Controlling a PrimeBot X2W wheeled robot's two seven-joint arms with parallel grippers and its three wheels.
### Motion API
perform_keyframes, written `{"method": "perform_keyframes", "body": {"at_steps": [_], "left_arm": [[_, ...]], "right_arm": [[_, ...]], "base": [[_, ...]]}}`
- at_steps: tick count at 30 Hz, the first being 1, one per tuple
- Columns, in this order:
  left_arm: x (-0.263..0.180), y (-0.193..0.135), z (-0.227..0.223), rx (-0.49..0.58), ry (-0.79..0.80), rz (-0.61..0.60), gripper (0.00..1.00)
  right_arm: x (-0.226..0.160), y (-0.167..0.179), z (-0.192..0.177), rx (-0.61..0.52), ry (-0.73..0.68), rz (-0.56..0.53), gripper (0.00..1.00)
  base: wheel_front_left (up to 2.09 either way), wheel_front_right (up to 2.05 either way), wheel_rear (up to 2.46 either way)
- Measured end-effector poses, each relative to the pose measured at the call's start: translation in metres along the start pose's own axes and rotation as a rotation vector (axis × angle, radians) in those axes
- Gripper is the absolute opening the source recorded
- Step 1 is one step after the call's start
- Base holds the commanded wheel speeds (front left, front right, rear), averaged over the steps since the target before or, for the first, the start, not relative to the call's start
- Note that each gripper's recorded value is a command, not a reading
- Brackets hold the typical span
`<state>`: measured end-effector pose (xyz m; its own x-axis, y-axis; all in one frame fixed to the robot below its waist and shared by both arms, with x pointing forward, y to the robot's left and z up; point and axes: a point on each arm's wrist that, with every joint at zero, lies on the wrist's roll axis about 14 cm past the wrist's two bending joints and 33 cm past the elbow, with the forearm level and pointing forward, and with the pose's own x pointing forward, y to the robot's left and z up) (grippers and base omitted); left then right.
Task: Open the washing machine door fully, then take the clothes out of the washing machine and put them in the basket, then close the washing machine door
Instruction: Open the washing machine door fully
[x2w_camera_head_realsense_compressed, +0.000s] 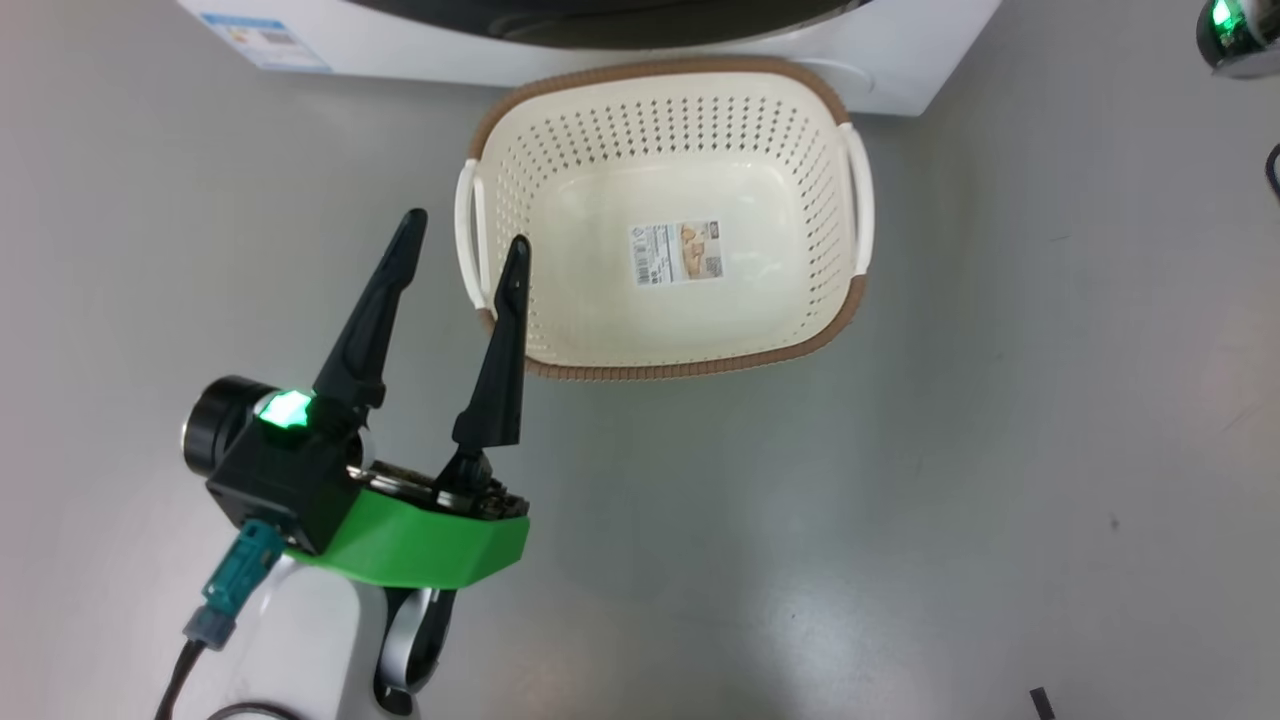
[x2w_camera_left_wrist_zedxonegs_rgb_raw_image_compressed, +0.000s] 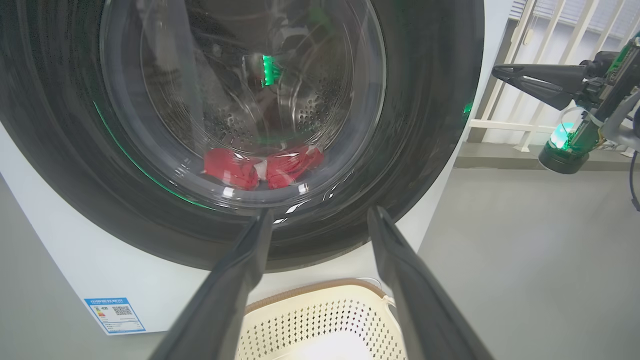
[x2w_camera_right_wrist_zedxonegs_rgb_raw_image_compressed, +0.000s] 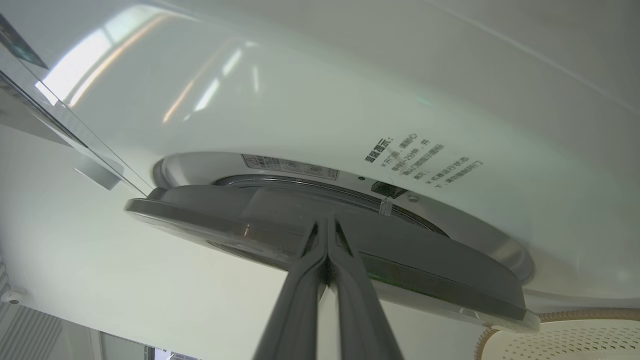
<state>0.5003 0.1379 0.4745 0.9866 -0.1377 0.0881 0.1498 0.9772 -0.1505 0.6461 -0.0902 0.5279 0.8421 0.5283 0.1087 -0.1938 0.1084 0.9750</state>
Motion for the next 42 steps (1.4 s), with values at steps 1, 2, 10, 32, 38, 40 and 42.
{"method": "perform_keyframes", "body": {"at_steps": [1, 2, 10, 32, 38, 40, 42], "left_arm": [[0.000, 0.001, -0.003, 0.001, 0.007, 0.003, 1.00], [-0.001, 0.002, -0.006, 0.002, 0.014, 0.006, 1.00], [-0.001, 0.010, -0.012, 0.022, 0.032, 0.027, 1.00], [-0.005, 0.026, -0.031, 0.039, 0.082, 0.072, 1.00], [0.000, 0.027, -0.028, 0.040, 0.065, 0.077, 1.00], [0.001, 0.027, -0.025, 0.040, 0.058, 0.079, 1.00], [0.001, 0.027, -0.020, 0.040, 0.048, 0.079, 1.00]], "right_arm": [[0.003, -0.001, -0.002, 0.006, 0.012, 0.004, 0.00], [0.005, -0.003, -0.004, 0.014, 0.024, 0.008, 0.00], [0.023, -0.009, -0.010, 0.028, 0.079, 0.031, 0.00], [0.050, -0.026, -0.024, -0.013, 0.216, 0.025, 0.00], [0.048, -0.021, -0.027, -0.037, 0.251, 0.025, 0.00], [0.047, -0.016, -0.028, -0.045, 0.261, 0.034, 0.00], [0.043, -0.011, -0.031, -0.053, 0.284, 0.036, 0.00]], "base": [[0.00, 0.00, 0.00], [0.00, 0.00, 0.00], [0.00, 0.00, 0.00], [0.00, 0.00, 0.00], [0.00, 0.00, 0.00], [0.00, 0.00, 0.00], [0.00, 0.00, 0.00]]}}
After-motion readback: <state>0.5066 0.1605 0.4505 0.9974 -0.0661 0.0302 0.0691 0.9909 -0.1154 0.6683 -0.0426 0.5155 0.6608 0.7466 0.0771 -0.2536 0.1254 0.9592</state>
